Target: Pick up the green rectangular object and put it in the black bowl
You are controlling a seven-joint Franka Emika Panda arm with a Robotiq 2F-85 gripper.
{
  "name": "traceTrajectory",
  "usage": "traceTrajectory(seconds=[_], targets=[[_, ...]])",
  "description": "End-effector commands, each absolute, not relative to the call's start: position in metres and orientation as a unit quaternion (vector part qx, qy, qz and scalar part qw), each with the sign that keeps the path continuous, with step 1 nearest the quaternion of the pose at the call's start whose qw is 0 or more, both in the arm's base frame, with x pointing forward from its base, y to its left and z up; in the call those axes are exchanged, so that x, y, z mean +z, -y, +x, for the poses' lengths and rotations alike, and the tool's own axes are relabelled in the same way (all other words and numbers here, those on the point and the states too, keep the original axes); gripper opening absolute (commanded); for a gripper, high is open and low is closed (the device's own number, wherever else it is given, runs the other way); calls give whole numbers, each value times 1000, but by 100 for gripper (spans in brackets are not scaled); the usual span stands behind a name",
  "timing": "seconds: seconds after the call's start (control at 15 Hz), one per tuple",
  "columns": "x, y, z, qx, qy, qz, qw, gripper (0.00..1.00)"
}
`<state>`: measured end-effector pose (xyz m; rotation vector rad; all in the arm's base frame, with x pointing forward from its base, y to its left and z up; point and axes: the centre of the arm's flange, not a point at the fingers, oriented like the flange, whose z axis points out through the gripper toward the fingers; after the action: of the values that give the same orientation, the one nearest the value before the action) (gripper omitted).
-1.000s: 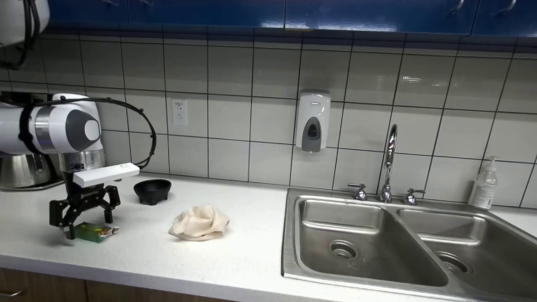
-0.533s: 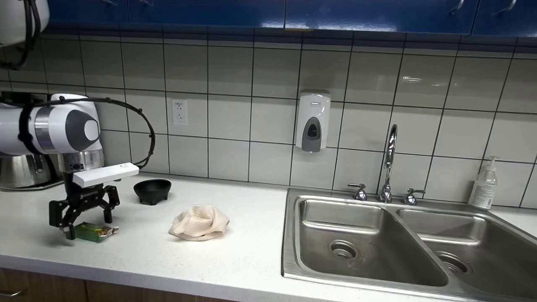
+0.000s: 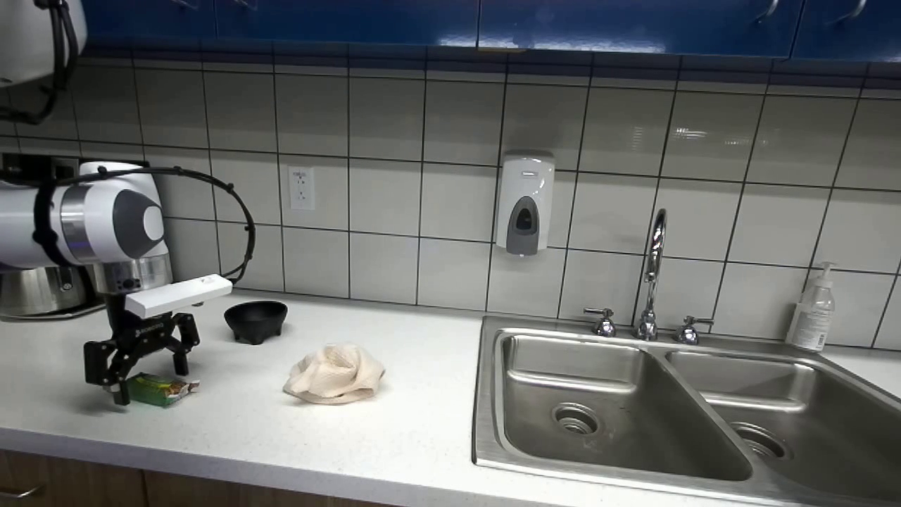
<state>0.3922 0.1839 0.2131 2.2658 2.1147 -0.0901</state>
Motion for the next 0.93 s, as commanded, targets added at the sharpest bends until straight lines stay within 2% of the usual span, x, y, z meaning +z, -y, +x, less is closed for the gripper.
traceTrajectory(seconds=[0.0, 0.2, 0.33, 0.73, 0.87], targets=[[208, -189, 396, -20, -692, 721, 26, 100], [207, -189, 395, -20, -693, 720, 23, 100], [207, -188, 395, -20, -693, 721, 23, 74], [210, -188, 398, -14, -692, 722, 28, 27], [213, -187, 397, -12, -692, 721, 30, 16]])
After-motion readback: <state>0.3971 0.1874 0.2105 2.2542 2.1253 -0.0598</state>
